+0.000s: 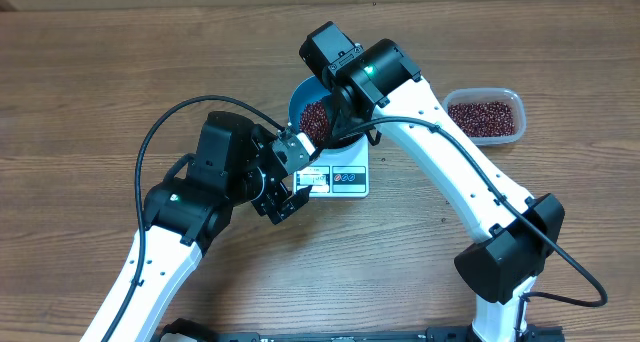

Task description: Scoop item into bowl and weigh 150g on scale

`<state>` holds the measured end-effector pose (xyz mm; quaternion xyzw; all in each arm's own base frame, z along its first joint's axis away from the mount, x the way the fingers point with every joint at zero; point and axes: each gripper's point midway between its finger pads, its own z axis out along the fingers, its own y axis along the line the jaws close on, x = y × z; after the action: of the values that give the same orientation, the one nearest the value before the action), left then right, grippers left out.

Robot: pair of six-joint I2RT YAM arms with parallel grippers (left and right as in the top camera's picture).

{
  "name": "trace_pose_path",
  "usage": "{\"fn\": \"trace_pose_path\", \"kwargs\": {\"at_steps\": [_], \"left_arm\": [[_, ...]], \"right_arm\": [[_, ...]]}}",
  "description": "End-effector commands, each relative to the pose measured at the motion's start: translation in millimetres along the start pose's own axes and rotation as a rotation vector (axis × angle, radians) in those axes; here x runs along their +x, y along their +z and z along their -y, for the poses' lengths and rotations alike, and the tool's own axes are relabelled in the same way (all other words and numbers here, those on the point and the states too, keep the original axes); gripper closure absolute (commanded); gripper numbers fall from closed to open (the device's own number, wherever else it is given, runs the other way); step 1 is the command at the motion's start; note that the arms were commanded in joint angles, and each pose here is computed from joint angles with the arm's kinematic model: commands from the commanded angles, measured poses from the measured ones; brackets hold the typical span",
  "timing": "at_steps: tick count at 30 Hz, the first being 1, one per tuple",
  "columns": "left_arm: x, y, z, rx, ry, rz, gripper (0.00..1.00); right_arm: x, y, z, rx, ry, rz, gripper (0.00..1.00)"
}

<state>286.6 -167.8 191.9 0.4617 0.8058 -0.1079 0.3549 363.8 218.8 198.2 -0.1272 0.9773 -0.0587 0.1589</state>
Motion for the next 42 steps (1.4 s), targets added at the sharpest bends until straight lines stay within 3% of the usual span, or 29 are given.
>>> {"fn": "trace_pose_path", "kwargs": {"at_steps": [1, 26, 42], "left_arm": [[-9.4, -4.8, -4.3, -0.008, -0.013, 0.023, 0.01], [-9.3, -4.7, -4.3, -0.008, -0.013, 0.023, 0.0], [-9.4, -4.8, -4.3, -0.008, -0.013, 0.023, 0.0]], "right_arm": [[-9.2, -19.9, 2.6, -0.008, 0.009, 0.066, 0.96], [-10.7, -19.7, 2.3, -0.015, 0.014, 0.07, 0.96], [-11.3, -15.3, -2.0, -0.208, 0.088, 0.003, 0.96]]}}
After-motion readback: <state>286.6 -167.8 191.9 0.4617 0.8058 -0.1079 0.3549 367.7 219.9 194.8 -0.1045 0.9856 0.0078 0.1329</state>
